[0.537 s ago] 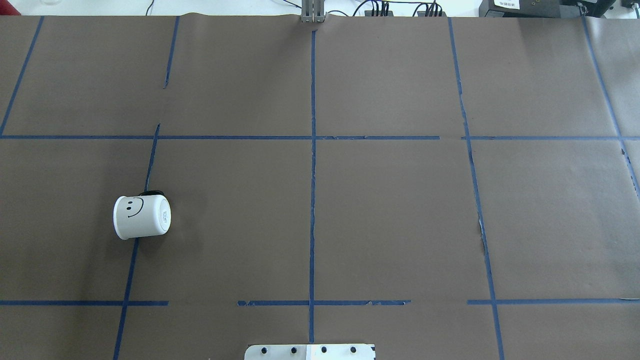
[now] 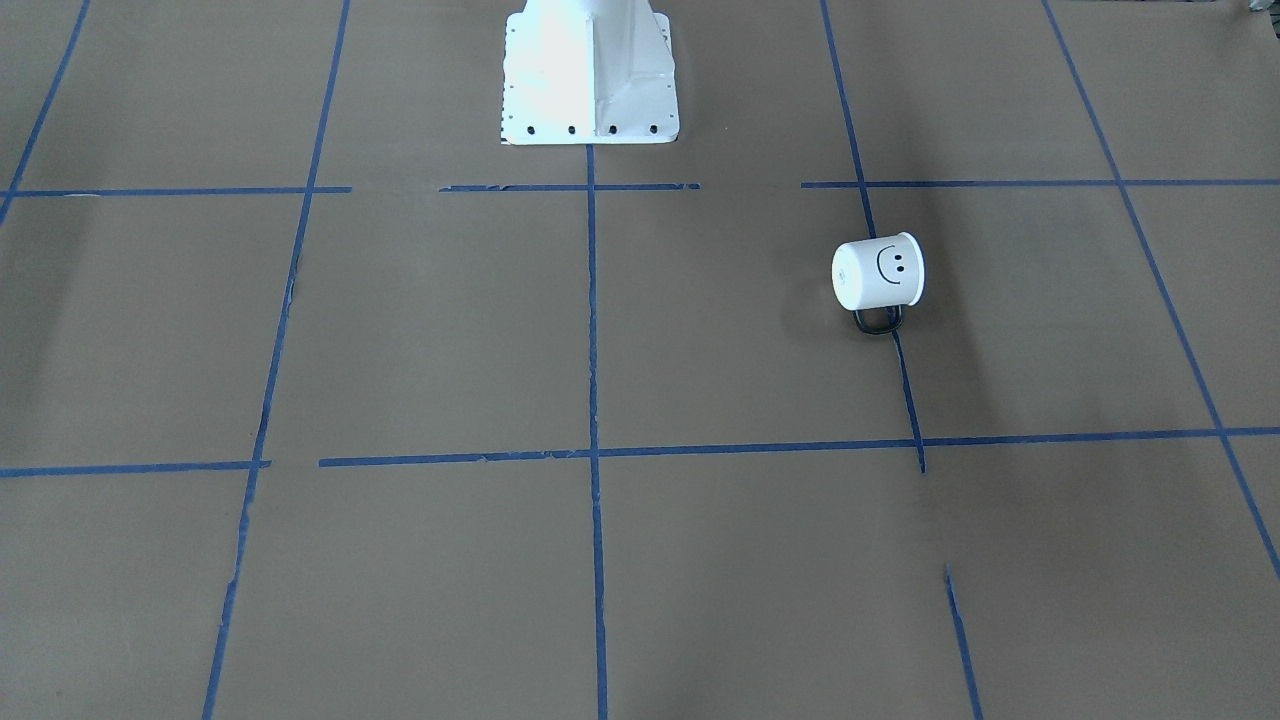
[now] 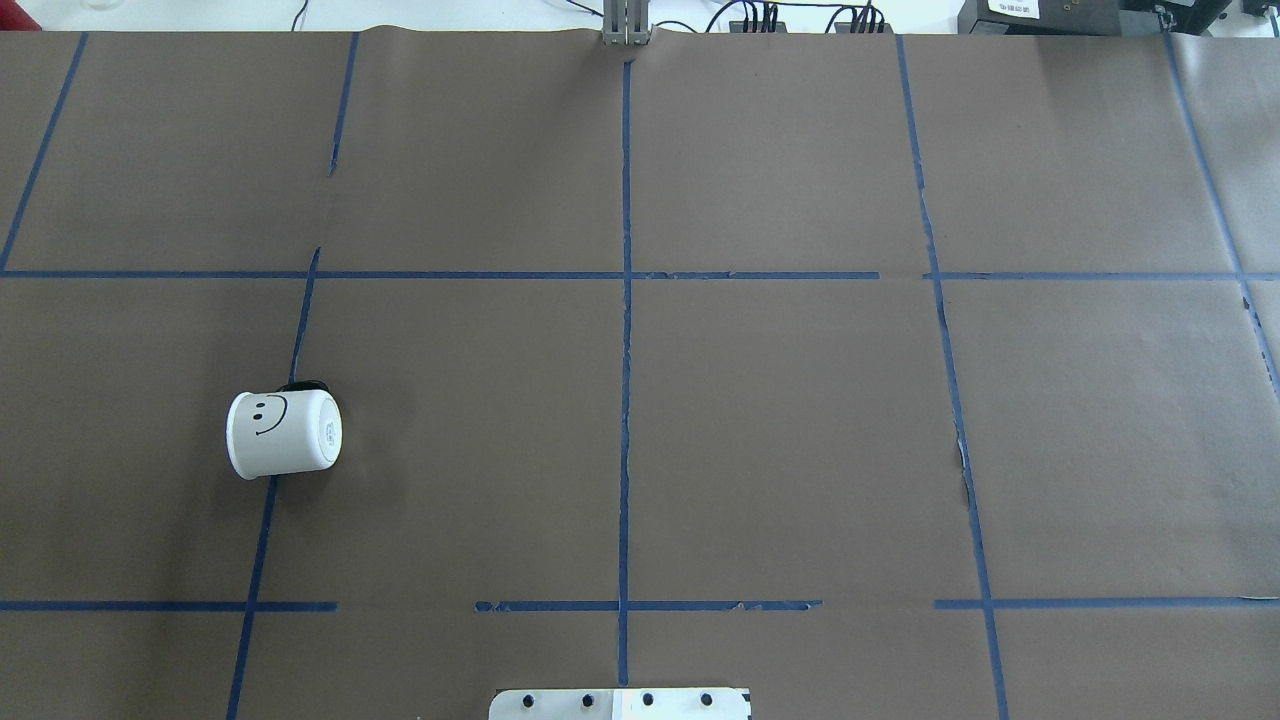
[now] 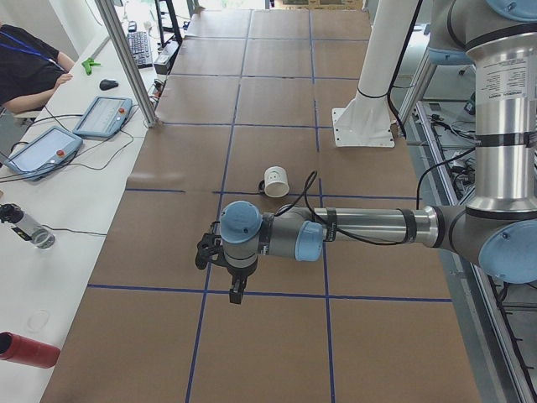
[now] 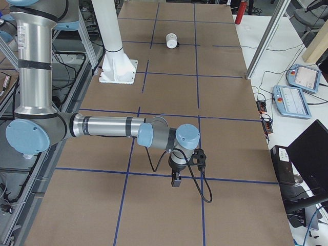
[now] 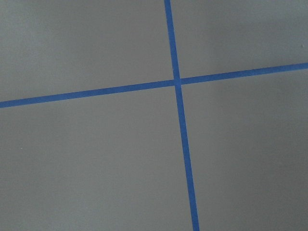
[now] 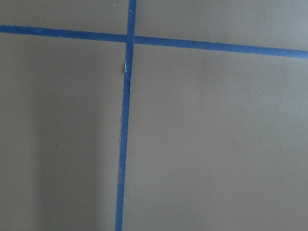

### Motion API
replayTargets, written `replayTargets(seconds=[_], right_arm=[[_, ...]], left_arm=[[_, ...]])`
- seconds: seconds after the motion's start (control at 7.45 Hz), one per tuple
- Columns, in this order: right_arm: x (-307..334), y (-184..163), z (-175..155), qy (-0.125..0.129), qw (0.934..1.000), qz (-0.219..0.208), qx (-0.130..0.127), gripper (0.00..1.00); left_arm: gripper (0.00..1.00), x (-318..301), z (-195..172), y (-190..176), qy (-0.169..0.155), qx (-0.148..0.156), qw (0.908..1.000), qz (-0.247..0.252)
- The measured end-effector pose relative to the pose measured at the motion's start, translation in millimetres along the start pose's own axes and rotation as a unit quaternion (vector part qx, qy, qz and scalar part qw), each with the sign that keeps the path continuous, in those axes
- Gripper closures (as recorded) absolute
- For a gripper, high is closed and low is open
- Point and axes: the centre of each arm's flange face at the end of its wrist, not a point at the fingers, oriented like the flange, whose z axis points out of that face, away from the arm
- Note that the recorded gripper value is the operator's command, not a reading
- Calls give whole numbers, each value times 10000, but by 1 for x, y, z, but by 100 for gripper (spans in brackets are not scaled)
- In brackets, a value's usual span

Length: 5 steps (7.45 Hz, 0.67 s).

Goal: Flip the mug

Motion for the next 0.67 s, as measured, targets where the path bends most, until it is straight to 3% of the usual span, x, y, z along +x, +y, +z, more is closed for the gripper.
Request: replayTargets(seconds=[0.4,0.67], right_arm=[[0,0,0,0,10000,0,0,0],[0,0,0,0,10000,0,0,0]], left_arm=[[0,35,-11,-18,24,169,9992,366],[0,78,10,-29,181,273,9994,114]])
